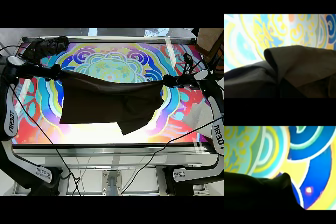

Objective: Fold the shirts.

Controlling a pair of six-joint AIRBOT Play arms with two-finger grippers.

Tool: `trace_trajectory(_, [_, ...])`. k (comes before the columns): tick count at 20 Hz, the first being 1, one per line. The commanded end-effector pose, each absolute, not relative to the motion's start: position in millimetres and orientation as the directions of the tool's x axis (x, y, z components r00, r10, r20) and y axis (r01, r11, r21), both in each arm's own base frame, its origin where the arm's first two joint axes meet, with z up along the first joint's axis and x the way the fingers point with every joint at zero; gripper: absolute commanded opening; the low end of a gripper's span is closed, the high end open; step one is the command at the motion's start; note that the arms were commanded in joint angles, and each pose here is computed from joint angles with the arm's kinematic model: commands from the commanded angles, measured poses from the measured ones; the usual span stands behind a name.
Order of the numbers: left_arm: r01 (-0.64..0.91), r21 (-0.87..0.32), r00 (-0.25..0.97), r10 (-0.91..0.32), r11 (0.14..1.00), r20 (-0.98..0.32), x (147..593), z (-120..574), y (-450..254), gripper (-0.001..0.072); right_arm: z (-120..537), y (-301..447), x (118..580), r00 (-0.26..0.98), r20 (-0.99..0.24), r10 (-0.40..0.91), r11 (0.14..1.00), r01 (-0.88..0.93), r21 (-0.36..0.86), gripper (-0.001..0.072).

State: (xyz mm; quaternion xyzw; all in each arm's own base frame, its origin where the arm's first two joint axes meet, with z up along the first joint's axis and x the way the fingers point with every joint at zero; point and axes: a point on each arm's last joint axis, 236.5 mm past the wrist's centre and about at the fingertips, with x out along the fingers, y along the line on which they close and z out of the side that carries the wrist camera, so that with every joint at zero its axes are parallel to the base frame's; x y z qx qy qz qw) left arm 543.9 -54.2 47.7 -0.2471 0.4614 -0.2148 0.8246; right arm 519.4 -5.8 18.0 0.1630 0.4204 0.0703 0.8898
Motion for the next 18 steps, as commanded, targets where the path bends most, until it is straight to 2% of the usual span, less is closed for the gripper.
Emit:
trace_trajectory(1, [0.092, -0.567, 0.597, -0.501, 0.818, -0.627, 575.7, 44.4, -36.3, 0.0038, 33.0, -23.7, 553.8, 0.762, -0.628, 0.155, 0.95, 0.059, 0.306, 0.0027])
trace_trajectory(2, [0.092, -0.566, 0.598, -0.5, 0.819, -0.627, 576.0, 44.4, -35.8, 0.0156, 33.4, -23.5, 553.7, 0.762, -0.628, 0.156, 0.95, 0.058, 0.307, 0.0091])
trace_trajectory(3, [0.093, -0.567, 0.597, -0.501, 0.819, -0.626, 575.8, 44.4, -36.2, 0.0334, 33.0, -22.7, 553.3, 0.76, -0.63, 0.159, 0.949, 0.057, 0.31, 0.0252])
trace_trajectory(4, [0.093, -0.57, 0.596, -0.504, 0.816, -0.625, 575.4, 44.9, -37.0, 0.0514, 33.3, -22.4, 552.8, 0.759, -0.63, 0.161, 0.949, 0.056, 0.31, 0.0335])
trace_trajectory(5, [0.096, -0.575, 0.591, -0.512, 0.812, -0.624, 574.3, 46.1, -38.3, 0.0549, 36.7, -22.4, 552.8, 0.764, -0.626, 0.16, 0.95, 0.054, 0.309, 0.0336])
trace_trajectory(9, [0.19, -0.581, 0.612, -0.558, 0.791, -0.56, 580.7, 95.5, -49.1, 0.0549, 92.7, -26.3, 555.6, 0.827, -0.545, 0.138, 0.962, 0.018, 0.271, 0.0335])
trace_trajectory(12, [0.475, -0.477, 0.6, -0.669, 0.739, -0.438, 566.5, 195.9, -77.7, 0.0528, 166.3, -26.2, 539.1, 0.875, -0.469, 0.12, 0.989, -0.063, 0.135, 0.0332])
trace_trajectory(14, [0.636, -0.355, 0.586, -0.728, 0.685, -0.356, 535.5, 266.4, -97.0, 0.0408, 221.5, -22.0, 512.5, 0.909, -0.401, 0.116, 0.993, -0.108, 0.042, 0.033])
trace_trajectory(16, [0.723, -0.212, 0.579, -0.745, 0.657, -0.331, 491.7, 314.0, -109.2, 0.0385, 263.5, -13.5, 476.4, 0.923, -0.363, 0.129, 0.991, -0.135, 0.008, 0.033])
trace_trajectory(18, [0.79, -0.095, 0.543, -0.763, 0.606, -0.351, 436.9, 342.9, -122.2, 0.0164, 287.0, -9.9, 436.5, 0.919, -0.376, 0.116, 0.987, -0.15, -0.062, 0.0329])
